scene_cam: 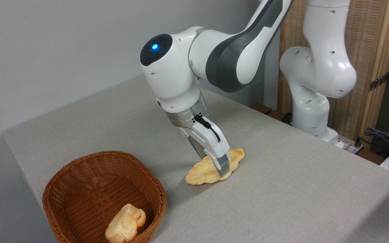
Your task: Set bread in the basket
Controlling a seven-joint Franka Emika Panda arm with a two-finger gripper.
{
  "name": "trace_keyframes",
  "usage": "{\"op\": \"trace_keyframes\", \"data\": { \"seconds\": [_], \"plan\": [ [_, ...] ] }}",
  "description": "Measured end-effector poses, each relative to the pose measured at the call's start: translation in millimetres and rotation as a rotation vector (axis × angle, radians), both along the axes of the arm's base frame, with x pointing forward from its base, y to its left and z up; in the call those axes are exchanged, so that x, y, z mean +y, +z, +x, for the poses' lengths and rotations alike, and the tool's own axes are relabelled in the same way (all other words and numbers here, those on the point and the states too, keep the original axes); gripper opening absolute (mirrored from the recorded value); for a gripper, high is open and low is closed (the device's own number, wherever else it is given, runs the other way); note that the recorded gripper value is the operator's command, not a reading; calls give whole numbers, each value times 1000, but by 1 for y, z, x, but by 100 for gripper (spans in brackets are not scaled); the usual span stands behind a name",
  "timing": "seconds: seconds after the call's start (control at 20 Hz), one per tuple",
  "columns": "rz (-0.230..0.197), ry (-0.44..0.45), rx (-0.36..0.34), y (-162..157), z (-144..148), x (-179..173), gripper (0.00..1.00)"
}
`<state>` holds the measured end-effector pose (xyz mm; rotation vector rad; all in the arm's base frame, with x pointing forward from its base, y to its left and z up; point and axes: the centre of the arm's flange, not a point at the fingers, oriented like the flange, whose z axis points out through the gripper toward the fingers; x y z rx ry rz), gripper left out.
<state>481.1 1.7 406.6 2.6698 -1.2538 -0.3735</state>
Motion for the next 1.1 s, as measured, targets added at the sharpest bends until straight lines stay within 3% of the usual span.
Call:
{"op": "trace_keyframes", "data": {
  "seconds": [0.3, 0.4, 0.6, 0.7, 0.8, 0.9, 0.95, 1.0, 1.1],
  "plan": [
    [0, 1, -7, 2, 1, 0, 50],
    [-1, 2, -47, 17, 8, 1, 50],
    [-3, 2, -205, 86, 35, 1, 52],
    [-2, 0, -286, 106, 46, -1, 71],
    [-35, 20, -365, 112, 63, -6, 70],
    [-97, 65, -411, 110, 90, -15, 73],
    [-116, 89, -416, 110, 101, -18, 91],
    [-130, 116, -426, 110, 111, -20, 100],
    [-155, 204, -468, 111, 128, -23, 100]
  ]
}}
